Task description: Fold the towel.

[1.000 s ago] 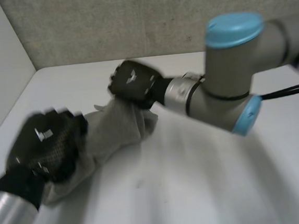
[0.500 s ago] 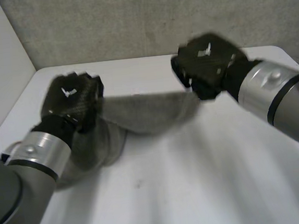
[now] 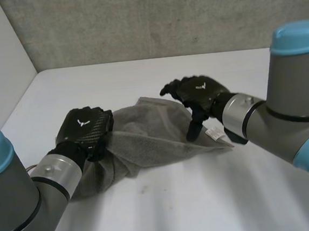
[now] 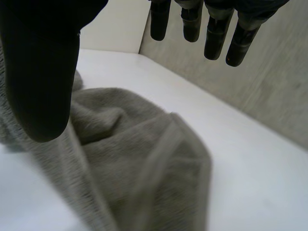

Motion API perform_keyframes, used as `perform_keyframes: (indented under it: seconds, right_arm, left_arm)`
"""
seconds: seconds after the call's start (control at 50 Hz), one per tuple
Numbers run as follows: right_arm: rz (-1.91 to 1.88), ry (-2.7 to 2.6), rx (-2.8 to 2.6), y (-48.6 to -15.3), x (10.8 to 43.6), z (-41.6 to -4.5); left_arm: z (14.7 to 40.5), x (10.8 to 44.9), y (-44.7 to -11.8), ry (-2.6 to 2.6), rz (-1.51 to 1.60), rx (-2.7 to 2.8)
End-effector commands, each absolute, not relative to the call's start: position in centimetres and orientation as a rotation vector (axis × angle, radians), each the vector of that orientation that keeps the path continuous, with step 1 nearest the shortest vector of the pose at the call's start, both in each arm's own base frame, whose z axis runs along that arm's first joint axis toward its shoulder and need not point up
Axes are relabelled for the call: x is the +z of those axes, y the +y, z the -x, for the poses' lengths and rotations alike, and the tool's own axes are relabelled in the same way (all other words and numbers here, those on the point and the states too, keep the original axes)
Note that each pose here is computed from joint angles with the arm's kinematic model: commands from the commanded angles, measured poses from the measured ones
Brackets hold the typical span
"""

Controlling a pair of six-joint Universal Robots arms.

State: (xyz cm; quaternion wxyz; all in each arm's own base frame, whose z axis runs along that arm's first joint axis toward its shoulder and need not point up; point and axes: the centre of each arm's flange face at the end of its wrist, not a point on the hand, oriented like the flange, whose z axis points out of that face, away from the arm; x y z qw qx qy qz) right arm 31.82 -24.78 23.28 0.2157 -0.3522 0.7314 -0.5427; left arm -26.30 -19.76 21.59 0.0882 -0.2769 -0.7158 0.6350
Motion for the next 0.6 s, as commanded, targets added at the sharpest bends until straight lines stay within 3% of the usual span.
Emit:
perform_keyframes:
  seconds: [0.02,0.28,0.42,0.5,0.56,0.6]
  right_arm:
    - [0.917,2.131,-1.337,-24.3,19.5,-31.3]
    - [0.831,2.196,-1.271,-25.9,13.6,-31.5]
    - [0.815,2.186,-1.306,-27.4,12.5,-31.7]
    - [0.785,2.175,-1.364,-28.6,13.2,-31.0]
    - [0.766,2.126,-1.457,-29.2,15.8,-30.4]
    - [0.752,1.997,-1.659,-29.8,21.4,-29.4]
  left_arm:
    - [26.5,22.0,-19.7,-2.108,0.825,1.903]
    - [26.3,21.8,-19.8,-2.12,0.815,1.899]
    - [26.1,21.7,-19.8,-2.13,0.811,1.893]
    - [26.1,21.7,-19.9,-2.131,0.806,1.896]
    - [26.2,22.1,-20.1,-2.116,0.8,1.912]
    - [26.4,23.0,-20.3,-2.081,0.79,1.945]
